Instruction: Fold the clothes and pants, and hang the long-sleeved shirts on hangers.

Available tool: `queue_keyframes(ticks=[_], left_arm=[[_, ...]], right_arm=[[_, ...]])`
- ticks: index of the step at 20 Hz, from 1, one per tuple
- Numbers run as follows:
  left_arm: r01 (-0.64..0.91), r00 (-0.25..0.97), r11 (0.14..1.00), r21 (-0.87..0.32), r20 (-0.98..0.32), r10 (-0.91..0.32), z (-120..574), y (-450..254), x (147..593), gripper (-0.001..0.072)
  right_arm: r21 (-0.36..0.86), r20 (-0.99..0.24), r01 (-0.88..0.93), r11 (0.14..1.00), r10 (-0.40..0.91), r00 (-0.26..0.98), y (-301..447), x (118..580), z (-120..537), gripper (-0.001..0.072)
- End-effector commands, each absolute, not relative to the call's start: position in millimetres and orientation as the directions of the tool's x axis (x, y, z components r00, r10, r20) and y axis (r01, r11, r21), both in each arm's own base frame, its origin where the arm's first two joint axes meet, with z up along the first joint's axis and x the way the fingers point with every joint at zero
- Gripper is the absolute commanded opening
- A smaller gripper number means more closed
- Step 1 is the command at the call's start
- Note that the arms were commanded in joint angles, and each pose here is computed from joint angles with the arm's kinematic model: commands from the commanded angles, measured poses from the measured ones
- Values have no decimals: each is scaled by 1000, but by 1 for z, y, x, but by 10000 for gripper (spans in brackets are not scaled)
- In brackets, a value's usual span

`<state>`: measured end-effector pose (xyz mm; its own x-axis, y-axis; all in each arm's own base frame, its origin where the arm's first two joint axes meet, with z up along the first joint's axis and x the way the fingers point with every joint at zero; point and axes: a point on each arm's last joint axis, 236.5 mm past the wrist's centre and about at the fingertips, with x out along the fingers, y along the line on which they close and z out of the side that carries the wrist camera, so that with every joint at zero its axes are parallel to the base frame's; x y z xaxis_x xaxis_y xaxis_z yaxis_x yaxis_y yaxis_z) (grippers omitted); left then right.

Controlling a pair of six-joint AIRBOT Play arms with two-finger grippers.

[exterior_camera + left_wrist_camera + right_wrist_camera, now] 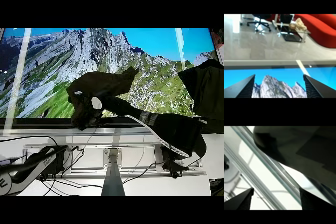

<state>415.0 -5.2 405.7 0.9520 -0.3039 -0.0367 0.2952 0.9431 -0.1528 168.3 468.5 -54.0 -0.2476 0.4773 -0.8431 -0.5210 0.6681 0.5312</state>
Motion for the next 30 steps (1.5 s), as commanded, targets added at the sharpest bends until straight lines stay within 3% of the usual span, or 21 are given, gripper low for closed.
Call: queue_keyframes(ticks=[1, 10, 12, 13, 16, 17, 20, 22, 27, 30], left_arm=[[289, 952, 948, -135, -63, -300, 400, -4, 415, 697], [290, 952, 948, -135, -63, -300, 400, -4, 415, 697], [290, 952, 948, -135, -63, -300, 400, -4, 415, 697], [290, 952, 948, -135, -62, -300, 400, -4, 415, 697], [290, 952, 948, -134, -62, -300, 400, -4, 415, 697], [290, 952, 948, -134, -62, -300, 400, -4, 415, 697], [290, 952, 948, -134, -62, -300, 400, -4, 415, 697], [290, 952, 948, -135, -62, -300, 400, -4, 415, 697], [313, 938, 934, -170, -100, -332, 391, -12, 411, 697], [352, 908, 922, -165, -181, -379, 372, -23, 404, 697]], right_arm=[[600, -797, -400, 693, 564, -217, 501, 170, -57, 623], [608, -787, -325, 724, 602, -132, 552, 215, -81, 609], [576, -812, -316, 754, 573, -113, 548, 222, -92, 535], [560, -824, -316, 765, 553, -121, 544, 221, -98, 476], [537, -842, -321, 780, 515, -160, 534, 215, -103, 105], [539, -841, -341, 770, 517, -159, 534, 218, -98, 18], [514, -845, -436, 738, 524, -110, 529, 248, -62, 18], [431, -868, -505, 748, 496, -7, 503, 291, -29, 18], [178, -862, -493, 852, 376, 340, 361, 410, 91, 17], [116, -815, -371, 921, 302, 495, 252, 448, 165, 17]])
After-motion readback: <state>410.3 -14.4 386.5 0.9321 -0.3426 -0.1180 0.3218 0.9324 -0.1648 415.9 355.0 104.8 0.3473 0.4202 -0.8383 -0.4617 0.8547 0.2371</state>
